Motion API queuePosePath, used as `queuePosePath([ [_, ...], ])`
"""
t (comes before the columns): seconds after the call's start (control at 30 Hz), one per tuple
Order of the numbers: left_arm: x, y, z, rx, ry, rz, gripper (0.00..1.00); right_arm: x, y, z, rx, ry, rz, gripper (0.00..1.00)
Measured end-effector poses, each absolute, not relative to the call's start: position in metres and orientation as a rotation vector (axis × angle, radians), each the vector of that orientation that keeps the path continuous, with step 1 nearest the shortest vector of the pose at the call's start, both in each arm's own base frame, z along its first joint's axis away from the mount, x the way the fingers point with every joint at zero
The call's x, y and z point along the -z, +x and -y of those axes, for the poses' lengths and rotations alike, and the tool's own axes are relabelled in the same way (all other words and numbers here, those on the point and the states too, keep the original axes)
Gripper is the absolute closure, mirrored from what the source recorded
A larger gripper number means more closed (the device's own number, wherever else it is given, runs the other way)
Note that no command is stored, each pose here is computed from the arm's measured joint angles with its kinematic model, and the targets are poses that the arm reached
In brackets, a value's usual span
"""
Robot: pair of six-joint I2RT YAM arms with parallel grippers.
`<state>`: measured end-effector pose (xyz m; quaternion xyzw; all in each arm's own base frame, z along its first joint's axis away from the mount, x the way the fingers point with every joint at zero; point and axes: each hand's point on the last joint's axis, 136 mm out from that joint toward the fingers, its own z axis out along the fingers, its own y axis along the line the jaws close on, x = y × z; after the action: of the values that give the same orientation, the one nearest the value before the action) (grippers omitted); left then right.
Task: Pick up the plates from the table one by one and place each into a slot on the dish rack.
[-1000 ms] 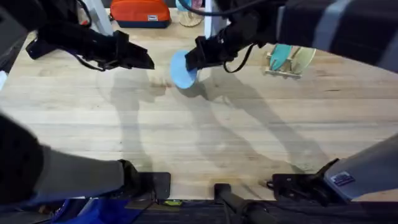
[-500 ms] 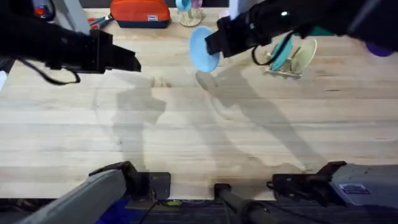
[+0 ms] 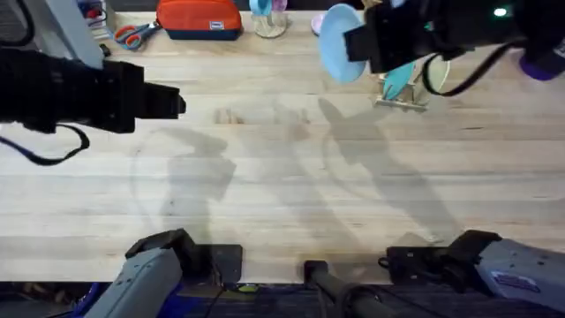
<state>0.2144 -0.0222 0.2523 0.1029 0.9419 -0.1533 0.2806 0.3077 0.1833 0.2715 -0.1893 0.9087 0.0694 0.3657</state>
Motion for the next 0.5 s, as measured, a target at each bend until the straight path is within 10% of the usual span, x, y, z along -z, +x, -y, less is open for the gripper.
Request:
queuePosePath([
  [0.33,-0.254,0.210,0.020,0.376,0.274,-2.520,0.895,-0.291,0.304,-0.164,-0.102,-0.436,-2.281,0.973],
  [0.5,-0.254,0.210,0.020,0.372,0.273,-2.521,0.144,-0.290,0.304,-0.163,-0.096,-0.435,-2.282,0.973],
])
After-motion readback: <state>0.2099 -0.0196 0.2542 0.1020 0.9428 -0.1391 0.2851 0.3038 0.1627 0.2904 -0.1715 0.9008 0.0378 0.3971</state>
